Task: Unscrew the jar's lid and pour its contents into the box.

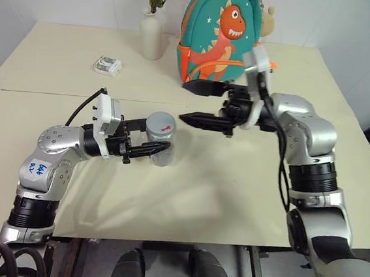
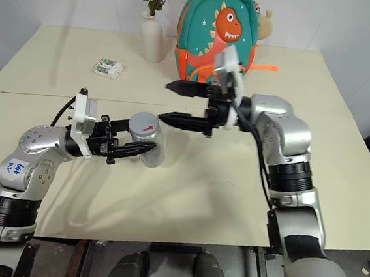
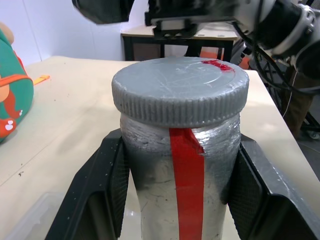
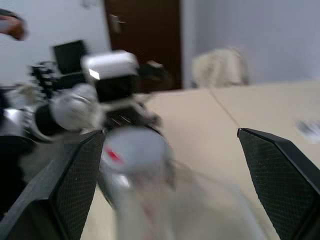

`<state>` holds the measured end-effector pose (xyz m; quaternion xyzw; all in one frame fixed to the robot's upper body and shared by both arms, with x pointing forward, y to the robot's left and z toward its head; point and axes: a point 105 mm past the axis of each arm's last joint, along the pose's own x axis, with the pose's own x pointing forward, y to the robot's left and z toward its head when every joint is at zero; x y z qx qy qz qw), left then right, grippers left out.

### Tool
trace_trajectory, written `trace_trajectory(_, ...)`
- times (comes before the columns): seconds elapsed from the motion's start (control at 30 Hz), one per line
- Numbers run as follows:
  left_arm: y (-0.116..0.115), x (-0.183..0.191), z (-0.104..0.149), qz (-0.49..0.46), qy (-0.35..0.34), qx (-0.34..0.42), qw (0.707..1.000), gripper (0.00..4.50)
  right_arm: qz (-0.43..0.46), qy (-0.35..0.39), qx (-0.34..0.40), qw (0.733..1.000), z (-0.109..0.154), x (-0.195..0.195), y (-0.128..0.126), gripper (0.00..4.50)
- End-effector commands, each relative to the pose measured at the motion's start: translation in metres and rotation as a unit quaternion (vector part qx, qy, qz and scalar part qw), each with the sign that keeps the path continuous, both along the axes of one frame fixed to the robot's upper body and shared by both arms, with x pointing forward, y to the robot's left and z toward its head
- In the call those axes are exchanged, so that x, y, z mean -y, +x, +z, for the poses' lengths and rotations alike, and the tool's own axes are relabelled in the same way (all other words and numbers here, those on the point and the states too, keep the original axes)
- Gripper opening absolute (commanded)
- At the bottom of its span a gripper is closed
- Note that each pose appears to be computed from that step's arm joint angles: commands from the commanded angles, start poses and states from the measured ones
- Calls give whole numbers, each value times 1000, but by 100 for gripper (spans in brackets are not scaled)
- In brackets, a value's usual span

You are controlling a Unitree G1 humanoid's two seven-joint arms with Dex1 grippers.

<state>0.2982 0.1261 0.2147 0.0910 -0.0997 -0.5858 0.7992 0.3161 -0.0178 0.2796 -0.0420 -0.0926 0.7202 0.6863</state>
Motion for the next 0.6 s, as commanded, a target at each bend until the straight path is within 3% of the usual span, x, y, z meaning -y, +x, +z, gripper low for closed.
trace_trajectory(0.03, -1, 4, 9, -10, -8, 21, 1000, 228, 10, -4, 7, 1000, 0, -16, -13, 446)
trace_trajectory(0.23, 0, 7, 10, -16, -9, 22, 1000, 228, 9, -16, 6, 1000, -8, -32, -17, 446)
trace_trajectory(0.6, -1, 10, 11, -23, -10, 22, 999, 228, -29, -21, 6, 999, -11, -30, 0, 446)
